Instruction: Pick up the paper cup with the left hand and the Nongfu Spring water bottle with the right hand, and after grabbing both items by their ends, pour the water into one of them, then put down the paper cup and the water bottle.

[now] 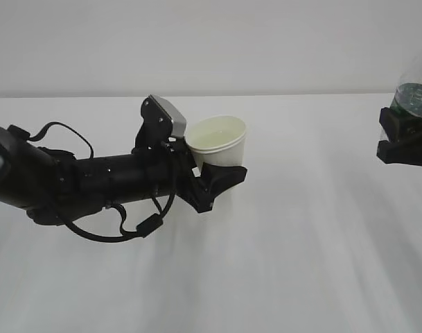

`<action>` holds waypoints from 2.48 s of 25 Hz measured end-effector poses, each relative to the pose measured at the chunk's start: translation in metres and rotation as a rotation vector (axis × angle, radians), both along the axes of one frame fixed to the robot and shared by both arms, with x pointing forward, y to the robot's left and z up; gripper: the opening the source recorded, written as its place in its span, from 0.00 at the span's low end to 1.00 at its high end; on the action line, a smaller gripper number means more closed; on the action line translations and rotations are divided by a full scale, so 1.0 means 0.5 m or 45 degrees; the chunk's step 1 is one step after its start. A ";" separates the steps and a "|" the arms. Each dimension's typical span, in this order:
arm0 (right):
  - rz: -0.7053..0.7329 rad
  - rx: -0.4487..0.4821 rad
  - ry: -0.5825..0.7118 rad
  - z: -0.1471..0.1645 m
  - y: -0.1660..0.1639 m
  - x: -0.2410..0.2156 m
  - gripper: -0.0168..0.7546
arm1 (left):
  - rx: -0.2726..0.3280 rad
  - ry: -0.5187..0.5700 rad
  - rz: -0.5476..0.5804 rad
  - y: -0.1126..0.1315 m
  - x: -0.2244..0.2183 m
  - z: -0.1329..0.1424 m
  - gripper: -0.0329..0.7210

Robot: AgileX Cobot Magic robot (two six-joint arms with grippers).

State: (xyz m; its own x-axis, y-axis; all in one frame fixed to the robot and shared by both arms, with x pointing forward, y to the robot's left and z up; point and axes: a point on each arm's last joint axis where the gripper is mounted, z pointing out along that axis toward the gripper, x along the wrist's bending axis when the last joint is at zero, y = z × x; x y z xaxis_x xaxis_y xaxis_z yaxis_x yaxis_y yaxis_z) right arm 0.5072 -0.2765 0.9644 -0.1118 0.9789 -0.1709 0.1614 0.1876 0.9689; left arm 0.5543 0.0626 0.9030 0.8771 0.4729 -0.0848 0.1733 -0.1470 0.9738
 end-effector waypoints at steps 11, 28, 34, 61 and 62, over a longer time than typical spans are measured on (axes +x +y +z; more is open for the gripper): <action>0.000 0.000 0.000 0.000 0.000 0.000 0.58 | -0.006 0.003 0.159 0.077 0.052 0.000 0.64; -0.002 0.012 0.001 0.000 0.000 0.000 0.57 | -0.012 0.003 0.385 0.198 0.110 0.001 0.64; -0.003 0.015 0.001 0.000 0.000 0.000 0.57 | -0.016 0.004 0.469 0.244 0.126 0.001 0.64; 0.009 0.023 0.002 0.000 0.002 0.000 0.57 | -0.052 0.024 0.815 0.379 0.163 -0.017 0.64; 0.011 0.025 0.002 0.000 0.002 0.000 0.57 | -0.049 0.040 0.822 0.380 0.164 -0.027 0.64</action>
